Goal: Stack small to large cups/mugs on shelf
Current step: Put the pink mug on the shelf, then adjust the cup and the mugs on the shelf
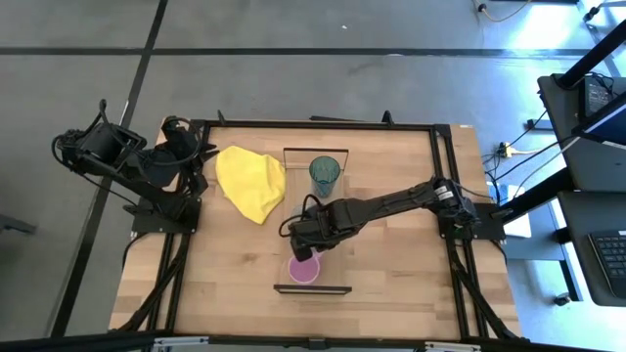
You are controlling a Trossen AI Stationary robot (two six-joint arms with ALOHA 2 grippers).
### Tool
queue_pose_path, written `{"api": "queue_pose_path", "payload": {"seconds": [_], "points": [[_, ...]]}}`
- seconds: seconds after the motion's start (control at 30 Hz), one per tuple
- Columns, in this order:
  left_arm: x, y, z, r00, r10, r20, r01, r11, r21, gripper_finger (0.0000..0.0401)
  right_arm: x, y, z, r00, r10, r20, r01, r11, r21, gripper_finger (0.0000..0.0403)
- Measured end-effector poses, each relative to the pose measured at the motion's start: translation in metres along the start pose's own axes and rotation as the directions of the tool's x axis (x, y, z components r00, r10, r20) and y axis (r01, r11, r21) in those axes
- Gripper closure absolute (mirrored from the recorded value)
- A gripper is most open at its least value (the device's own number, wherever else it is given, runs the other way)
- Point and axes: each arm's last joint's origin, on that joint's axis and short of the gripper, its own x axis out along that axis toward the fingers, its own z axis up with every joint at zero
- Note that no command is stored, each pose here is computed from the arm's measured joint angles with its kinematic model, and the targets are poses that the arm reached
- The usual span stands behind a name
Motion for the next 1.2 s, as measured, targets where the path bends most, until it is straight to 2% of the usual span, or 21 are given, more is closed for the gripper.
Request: {"api": "queue_pose_path", "payload": {"seconds": [0.37, 0.5, 0.6, 0.73, 0.83, 1.1, 1.2], "points": [[0.004, -0.004, -0.001, 1.0, -0.002, 0.002, 0.002, 0.999, 0.047, 0.0346, -0.009, 0.002, 0.002, 0.984, -0.011, 0.176, 0.015, 1.0, -0.025, 0.0398], [0.018, -0.02, -0.007, 1.0, -0.026, 0.001, 0.026, 0.998, 0.048, 0.0346, -0.038, 0.012, 0.003, 0.938, 0.051, 0.343, -0.026, 0.997, -0.077, 0.0397], [0.033, -0.038, -0.012, 0.993, -0.117, -0.006, 0.118, 0.991, 0.067, 0.0346, -0.07, 0.014, 0.008, 0.896, 0.089, 0.435, -0.046, 0.993, -0.108, 0.0397], [0.055, -0.065, -0.019, 0.971, -0.239, 0.026, 0.236, 0.968, 0.082, 0.0346, -0.103, 0.005, 0.011, 0.847, 0.119, 0.518, -0.06, 0.99, -0.128, 0.0397], [0.07, -0.075, -0.027, 0.96, -0.277, 0.036, 0.275, 0.96, 0.055, 0.0346, -0.123, -0.008, 0.008, 0.838, 0.115, 0.533, -0.067, 0.992, -0.108, 0.0397], [0.113, -0.082, -0.06, 0.983, -0.184, -0.021, 0.184, 0.983, -0.025, 0.0346, -0.147, -0.028, -0.003, 0.802, 0.025, 0.597, 0.035, 0.995, -0.088, 0.0397], [0.131, -0.084, -0.071, 0.984, -0.178, -0.008, 0.177, 0.982, -0.071, 0.0346, -0.148, -0.032, -0.003, 0.807, -0.006, 0.59, 0.065, 0.995, -0.078, 0.0397]]}}
